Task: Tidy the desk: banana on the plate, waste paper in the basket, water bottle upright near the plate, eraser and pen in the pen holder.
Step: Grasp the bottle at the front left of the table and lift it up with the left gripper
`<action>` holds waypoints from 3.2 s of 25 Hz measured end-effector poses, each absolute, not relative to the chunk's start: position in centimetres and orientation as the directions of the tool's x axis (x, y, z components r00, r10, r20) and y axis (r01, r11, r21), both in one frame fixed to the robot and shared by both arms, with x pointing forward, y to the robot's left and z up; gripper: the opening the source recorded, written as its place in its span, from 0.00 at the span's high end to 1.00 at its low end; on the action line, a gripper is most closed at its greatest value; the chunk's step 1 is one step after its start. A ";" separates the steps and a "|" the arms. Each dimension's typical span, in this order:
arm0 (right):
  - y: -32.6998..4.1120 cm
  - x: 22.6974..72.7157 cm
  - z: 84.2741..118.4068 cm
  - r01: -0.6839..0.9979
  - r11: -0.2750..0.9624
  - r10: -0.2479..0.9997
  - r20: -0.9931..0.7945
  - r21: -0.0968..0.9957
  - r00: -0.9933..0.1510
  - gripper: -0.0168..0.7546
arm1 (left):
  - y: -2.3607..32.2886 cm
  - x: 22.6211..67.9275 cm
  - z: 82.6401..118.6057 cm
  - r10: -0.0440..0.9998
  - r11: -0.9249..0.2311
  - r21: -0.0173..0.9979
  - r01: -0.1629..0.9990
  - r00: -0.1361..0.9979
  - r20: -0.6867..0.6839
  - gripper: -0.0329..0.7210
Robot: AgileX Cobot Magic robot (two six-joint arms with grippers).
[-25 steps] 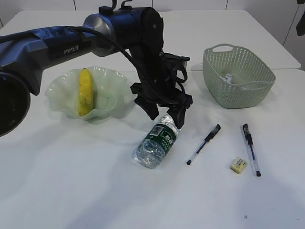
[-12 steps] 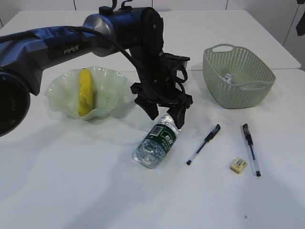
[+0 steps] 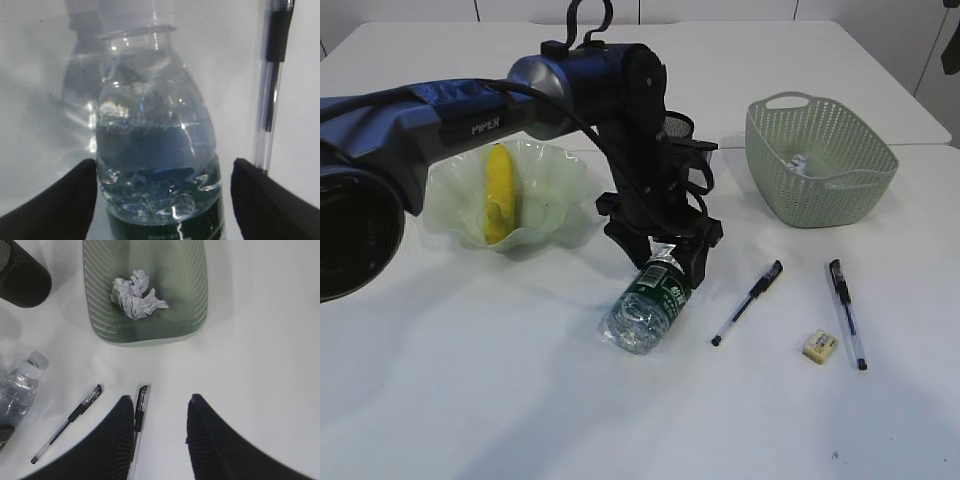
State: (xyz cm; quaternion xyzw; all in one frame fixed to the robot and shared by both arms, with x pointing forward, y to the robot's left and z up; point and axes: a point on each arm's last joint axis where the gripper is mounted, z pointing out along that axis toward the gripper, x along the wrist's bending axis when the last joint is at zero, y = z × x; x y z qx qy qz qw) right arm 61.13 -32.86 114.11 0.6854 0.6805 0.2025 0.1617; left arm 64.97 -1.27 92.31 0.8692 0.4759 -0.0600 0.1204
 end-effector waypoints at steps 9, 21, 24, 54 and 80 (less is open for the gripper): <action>-32.9 61.1 114.1 0.867 -0.021 0.998 0.057 0.497 -0.009 0.63 | -1.8 65.5 92.2 0.808 -0.516 0.178 0.838 0.546 -0.221 0.17; -32.9 61.1 114.1 0.867 -0.019 0.998 0.056 0.497 -0.010 0.63 | -2.1 65.5 91.0 0.808 -0.515 0.159 0.843 0.539 -0.240 0.17; -32.9 61.1 114.1 0.867 -0.019 0.998 0.056 0.497 -0.010 0.63 | -2.1 65.5 90.8 0.808 -0.515 0.157 0.843 0.538 -0.240 0.17; -32.9 61.1 114.1 0.867 -0.003 0.999 0.047 0.498 -0.024 0.63 | -3.5 66.3 93.6 0.785 -0.520 0.285 0.805 0.582 -0.212 0.46; -32.9 61.1 114.1 0.867 -0.003 0.999 0.047 0.498 -0.024 0.63 | -3.4 67.0 96.2 0.782 -0.518 0.367 0.773 0.602 -0.163 0.46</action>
